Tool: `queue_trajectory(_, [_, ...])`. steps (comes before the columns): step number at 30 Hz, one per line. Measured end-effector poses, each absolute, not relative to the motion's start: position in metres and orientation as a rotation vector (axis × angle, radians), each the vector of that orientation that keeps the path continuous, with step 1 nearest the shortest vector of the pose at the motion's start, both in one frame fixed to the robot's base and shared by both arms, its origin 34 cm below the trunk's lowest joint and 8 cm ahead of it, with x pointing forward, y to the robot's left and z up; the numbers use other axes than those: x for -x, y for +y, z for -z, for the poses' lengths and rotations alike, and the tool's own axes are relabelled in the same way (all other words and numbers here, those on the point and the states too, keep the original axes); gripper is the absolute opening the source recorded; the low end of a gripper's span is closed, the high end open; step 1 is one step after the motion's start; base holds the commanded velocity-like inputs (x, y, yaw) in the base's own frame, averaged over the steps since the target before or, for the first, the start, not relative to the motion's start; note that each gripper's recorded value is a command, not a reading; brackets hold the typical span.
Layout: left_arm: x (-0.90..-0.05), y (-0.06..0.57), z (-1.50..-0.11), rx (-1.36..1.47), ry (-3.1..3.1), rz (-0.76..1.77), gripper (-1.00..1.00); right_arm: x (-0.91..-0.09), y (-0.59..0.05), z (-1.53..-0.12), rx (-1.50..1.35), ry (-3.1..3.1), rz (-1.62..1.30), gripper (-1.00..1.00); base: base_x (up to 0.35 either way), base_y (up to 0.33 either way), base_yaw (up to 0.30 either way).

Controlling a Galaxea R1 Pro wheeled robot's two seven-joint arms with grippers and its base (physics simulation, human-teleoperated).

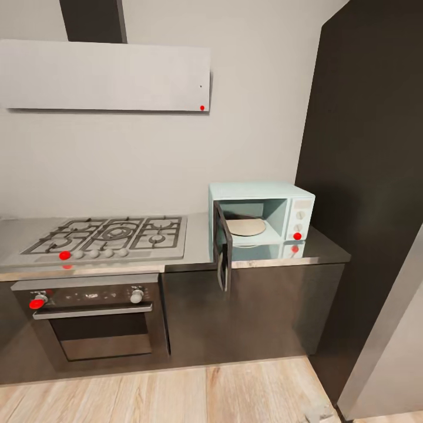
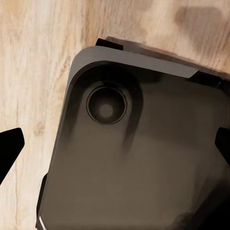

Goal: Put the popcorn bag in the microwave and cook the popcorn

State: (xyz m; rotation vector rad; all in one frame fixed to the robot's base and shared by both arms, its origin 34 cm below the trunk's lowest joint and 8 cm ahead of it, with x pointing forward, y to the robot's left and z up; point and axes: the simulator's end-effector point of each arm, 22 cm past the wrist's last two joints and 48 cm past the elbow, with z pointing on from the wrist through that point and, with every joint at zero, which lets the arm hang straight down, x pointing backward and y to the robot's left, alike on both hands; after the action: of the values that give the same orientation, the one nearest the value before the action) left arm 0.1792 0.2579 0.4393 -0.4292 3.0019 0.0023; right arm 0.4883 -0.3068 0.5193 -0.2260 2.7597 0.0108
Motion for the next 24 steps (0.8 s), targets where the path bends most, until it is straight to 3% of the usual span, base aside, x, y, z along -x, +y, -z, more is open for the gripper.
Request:
queue_trajectory(9, [-0.179, 0.259, -0.439, 0.431, 3.000, -0.005, 1.00, -0.326, -0.293, -0.462, 0.256, 2.839, -0.074, 1.00, 0.000, 0.000, 0.000])
queue_trajectory(16, [-0.179, 0.260, -0.439, 0.433, 3.000, -0.008, 1.00, -0.319, -0.300, -0.459, 0.242, 2.858, -0.012, 1.00, 0.000, 0.000, 0.009])
queue_trajectory(24, [-0.179, 0.260, -0.439, 0.435, 3.001, -0.010, 1.00, -0.320, -0.297, -0.459, 0.229, 2.855, 0.040, 1.00, 0.000, 0.000, 0.224])
